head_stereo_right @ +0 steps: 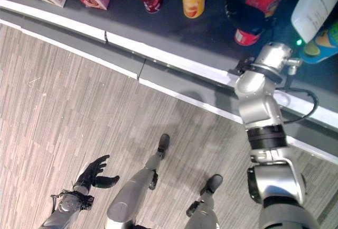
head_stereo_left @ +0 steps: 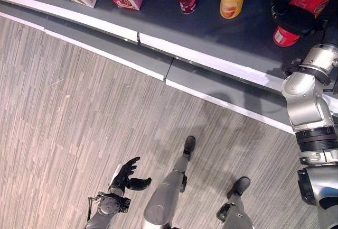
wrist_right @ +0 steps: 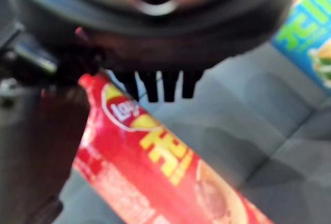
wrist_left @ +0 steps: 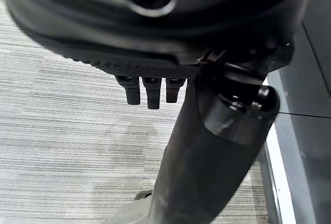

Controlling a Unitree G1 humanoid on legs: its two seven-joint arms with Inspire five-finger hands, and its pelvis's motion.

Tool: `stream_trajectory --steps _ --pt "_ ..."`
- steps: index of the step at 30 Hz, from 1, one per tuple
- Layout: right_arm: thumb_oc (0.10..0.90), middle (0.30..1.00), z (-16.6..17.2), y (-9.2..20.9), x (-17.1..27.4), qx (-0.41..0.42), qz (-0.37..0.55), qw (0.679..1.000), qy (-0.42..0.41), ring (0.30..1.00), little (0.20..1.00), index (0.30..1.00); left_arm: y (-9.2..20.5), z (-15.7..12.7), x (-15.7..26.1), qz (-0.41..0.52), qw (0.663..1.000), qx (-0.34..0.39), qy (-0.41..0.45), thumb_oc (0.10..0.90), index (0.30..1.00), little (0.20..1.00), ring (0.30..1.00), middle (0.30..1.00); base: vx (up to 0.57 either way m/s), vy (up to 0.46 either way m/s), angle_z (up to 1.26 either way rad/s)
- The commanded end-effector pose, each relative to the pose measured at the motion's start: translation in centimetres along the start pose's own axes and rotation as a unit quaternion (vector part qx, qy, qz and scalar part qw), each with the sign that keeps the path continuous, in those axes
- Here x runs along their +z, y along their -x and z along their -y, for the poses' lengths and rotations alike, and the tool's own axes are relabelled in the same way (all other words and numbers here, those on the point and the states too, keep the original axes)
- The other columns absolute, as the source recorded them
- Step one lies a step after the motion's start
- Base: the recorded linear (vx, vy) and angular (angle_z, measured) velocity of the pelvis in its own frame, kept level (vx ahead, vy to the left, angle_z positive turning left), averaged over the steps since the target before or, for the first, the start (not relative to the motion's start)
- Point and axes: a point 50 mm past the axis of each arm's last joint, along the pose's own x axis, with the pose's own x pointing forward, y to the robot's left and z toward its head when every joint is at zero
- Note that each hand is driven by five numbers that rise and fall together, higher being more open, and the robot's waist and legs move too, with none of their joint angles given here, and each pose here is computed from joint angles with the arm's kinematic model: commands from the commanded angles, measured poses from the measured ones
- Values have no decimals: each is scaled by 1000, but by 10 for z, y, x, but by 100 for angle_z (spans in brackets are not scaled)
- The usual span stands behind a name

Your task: Put the goods on the table back onto the shelves and tidy them up.

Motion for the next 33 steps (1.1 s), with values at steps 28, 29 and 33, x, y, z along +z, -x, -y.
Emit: stream_trajectory --steps 28,29,33 --pt "800 900 107 374 -145 495 -585 633 -110 900 900 900 40 -29 -92 -187 981 32 39 800 900 900 900 900 61 -32 -22" --pt "800 900 111 387 -148 494 -605 617 -91 900 900 900 37 -28 -88 -179 983 30 38 800 900 900 900 900 18 -33 -5" --pt "800 900 120 418 -152 490 -656 572 -49 900 900 900 30 -24 -81 -168 985 22 27 800 900 900 900 900 8 -7 -2"
